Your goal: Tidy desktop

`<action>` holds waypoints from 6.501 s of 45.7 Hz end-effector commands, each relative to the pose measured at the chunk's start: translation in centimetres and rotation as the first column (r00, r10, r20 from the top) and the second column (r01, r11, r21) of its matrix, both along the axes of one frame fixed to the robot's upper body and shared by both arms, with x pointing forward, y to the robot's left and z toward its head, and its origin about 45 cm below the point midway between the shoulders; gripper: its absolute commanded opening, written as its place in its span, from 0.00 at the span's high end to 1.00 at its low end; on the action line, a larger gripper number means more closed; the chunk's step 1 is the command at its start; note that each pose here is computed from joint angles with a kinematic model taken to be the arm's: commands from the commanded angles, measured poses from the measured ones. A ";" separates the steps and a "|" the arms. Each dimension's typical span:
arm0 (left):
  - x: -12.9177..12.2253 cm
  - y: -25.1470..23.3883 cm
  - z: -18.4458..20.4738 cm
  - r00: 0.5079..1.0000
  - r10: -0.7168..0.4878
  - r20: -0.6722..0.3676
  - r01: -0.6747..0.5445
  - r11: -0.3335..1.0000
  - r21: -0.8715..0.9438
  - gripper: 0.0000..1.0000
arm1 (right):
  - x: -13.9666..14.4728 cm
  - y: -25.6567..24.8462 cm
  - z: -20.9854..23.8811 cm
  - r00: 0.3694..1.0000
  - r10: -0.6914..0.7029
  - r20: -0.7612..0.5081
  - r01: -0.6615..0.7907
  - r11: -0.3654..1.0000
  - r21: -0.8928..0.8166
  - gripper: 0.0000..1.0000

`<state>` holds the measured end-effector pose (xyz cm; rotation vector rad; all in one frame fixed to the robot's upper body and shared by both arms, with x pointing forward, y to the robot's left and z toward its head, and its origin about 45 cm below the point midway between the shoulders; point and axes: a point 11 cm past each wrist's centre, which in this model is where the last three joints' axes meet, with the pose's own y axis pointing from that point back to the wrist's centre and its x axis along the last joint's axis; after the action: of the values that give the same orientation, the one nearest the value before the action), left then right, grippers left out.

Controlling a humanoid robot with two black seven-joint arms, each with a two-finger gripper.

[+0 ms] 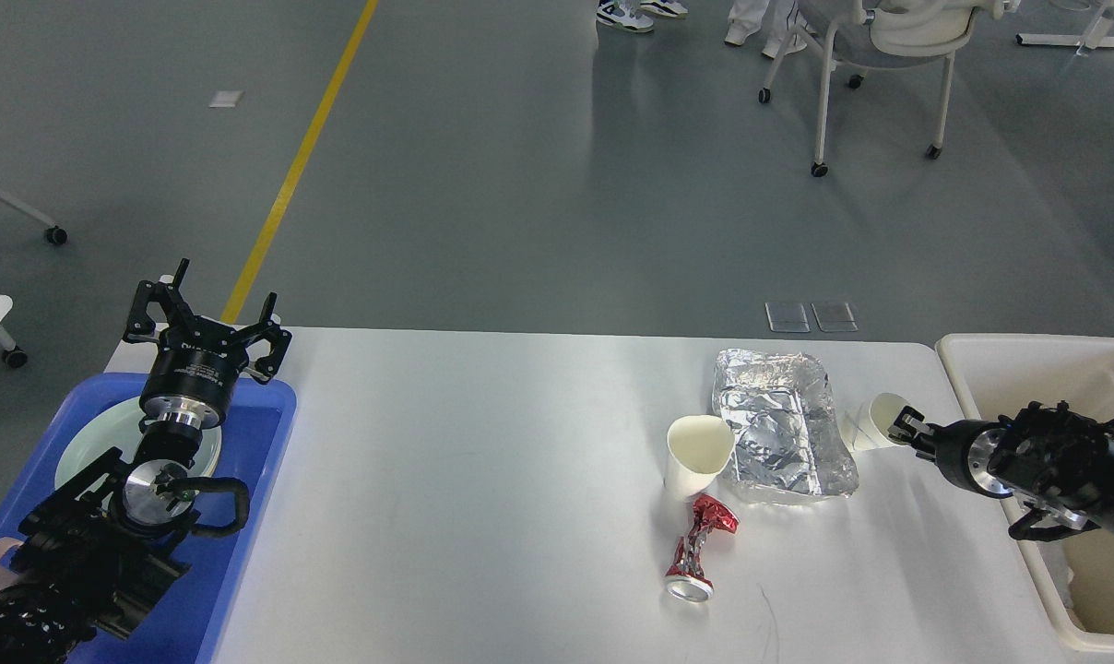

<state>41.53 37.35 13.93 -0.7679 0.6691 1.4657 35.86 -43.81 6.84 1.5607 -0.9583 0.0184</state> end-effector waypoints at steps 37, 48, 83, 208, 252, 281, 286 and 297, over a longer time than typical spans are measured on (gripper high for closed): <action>0.0 0.0 0.0 1.000 0.001 0.000 -0.001 1.000 -0.001 0.02 | 2.0 -4.3 6.6 0.996 -0.040 0.075 0.042 0.999 -0.020 1.00; 0.0 0.0 0.0 1.000 0.001 -0.001 -0.001 1.000 0.001 0.02 | 4.2 -2.2 14.6 0.992 0.102 0.077 -0.104 0.994 0.026 1.00; 0.0 0.0 0.0 1.000 0.002 -0.001 -0.002 1.000 0.000 0.02 | 4.3 -3.9 12.7 0.987 0.153 -0.052 -0.159 0.980 -0.120 0.00; 0.0 0.0 0.0 1.000 0.001 -0.001 -0.001 1.000 0.001 0.02 | 4.7 15.4 27.8 0.832 0.554 -0.040 -0.542 0.826 0.154 1.00; 0.0 0.0 0.0 1.000 0.002 -0.001 -0.002 1.000 0.000 0.02 | -3.8 -15.6 8.0 0.996 -0.019 0.083 0.054 0.896 -0.440 1.00; 0.0 0.0 0.0 1.000 0.000 0.000 0.000 1.000 0.000 0.02 | -4.5 -14.7 4.0 0.990 -0.011 0.144 0.080 0.872 -0.483 0.00; 0.0 0.0 0.0 1.000 0.001 -0.001 -0.001 1.000 0.001 0.02 | -3.2 -13.6 4.0 0.987 0.007 0.160 0.070 0.879 -0.471 0.00; 0.0 0.1 0.0 1.000 0.003 0.000 -0.003 1.000 0.000 0.02 | 4.6 -8.3 8.4 0.950 0.094 0.299 0.040 0.910 -0.413 0.00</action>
<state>41.51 37.40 13.91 -0.7681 0.6689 1.4676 36.38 -54.46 12.17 1.1490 -1.0482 0.4033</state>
